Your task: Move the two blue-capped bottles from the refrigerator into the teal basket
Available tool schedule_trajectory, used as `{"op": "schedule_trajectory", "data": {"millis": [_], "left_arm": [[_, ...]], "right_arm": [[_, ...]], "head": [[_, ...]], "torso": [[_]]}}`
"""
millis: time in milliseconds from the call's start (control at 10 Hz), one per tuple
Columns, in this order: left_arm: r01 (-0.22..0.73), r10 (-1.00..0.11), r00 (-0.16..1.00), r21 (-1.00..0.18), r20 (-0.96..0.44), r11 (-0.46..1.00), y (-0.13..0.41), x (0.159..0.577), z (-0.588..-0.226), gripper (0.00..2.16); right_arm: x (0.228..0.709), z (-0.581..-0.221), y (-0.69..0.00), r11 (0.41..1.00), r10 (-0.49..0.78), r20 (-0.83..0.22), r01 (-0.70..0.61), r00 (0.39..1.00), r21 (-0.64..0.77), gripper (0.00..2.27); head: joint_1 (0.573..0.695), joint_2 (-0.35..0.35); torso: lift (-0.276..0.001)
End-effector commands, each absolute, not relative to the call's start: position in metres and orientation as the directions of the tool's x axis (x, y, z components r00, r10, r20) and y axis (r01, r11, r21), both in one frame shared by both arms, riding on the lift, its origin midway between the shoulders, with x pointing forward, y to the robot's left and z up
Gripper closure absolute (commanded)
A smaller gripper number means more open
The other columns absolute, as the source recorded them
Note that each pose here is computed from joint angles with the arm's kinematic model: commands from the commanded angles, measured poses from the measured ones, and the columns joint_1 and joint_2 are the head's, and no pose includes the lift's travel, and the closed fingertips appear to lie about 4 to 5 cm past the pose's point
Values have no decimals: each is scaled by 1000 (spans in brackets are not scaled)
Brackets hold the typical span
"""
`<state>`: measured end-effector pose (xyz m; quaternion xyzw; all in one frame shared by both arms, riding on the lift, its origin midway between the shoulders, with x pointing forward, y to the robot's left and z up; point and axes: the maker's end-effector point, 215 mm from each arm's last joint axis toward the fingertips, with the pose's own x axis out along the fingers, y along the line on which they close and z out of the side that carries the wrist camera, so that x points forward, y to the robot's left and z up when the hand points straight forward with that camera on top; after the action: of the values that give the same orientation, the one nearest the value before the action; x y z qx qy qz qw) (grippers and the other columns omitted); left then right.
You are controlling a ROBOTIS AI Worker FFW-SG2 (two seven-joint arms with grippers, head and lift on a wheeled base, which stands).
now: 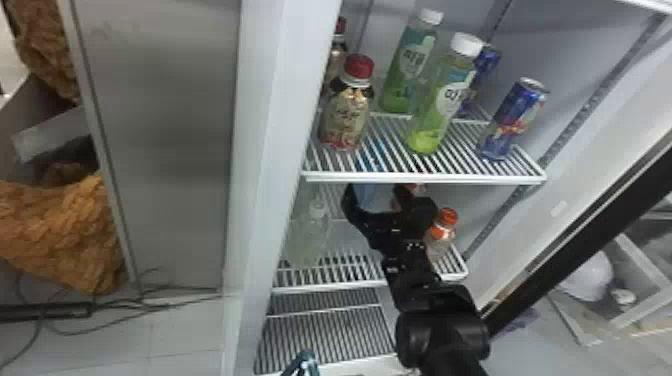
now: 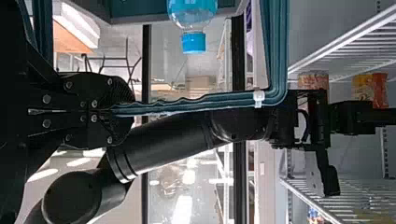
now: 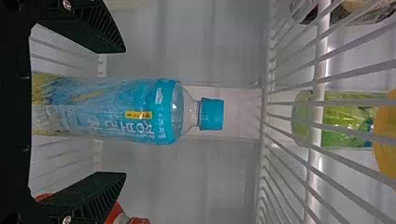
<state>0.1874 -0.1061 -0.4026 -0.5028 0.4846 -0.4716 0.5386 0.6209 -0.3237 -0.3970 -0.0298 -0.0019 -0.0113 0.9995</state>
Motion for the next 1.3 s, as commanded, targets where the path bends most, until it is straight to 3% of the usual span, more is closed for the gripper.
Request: {"op": "schedule_trajectory", "data": {"millis": [0, 900, 1200], "left_arm": [[18, -995, 84, -999, -50, 51, -106, 187, -404, 1136], [22, -996, 77, -998, -49, 51, -108, 186, -403, 1136], [24, -996, 76, -999, -47, 49, -108, 187, -402, 1136]], "right_arm": [[626, -402, -322, 997, -22, -20, 20, 1000, -68, 71], [654, -394, -319, 993, -19, -40, 14, 999, -118, 78], [658, -391, -321, 992, -26, -42, 21, 999, -121, 199]], "head": [[695, -350], [695, -350], [695, -350]], "torso": [[-141], [-141], [-141]]}}
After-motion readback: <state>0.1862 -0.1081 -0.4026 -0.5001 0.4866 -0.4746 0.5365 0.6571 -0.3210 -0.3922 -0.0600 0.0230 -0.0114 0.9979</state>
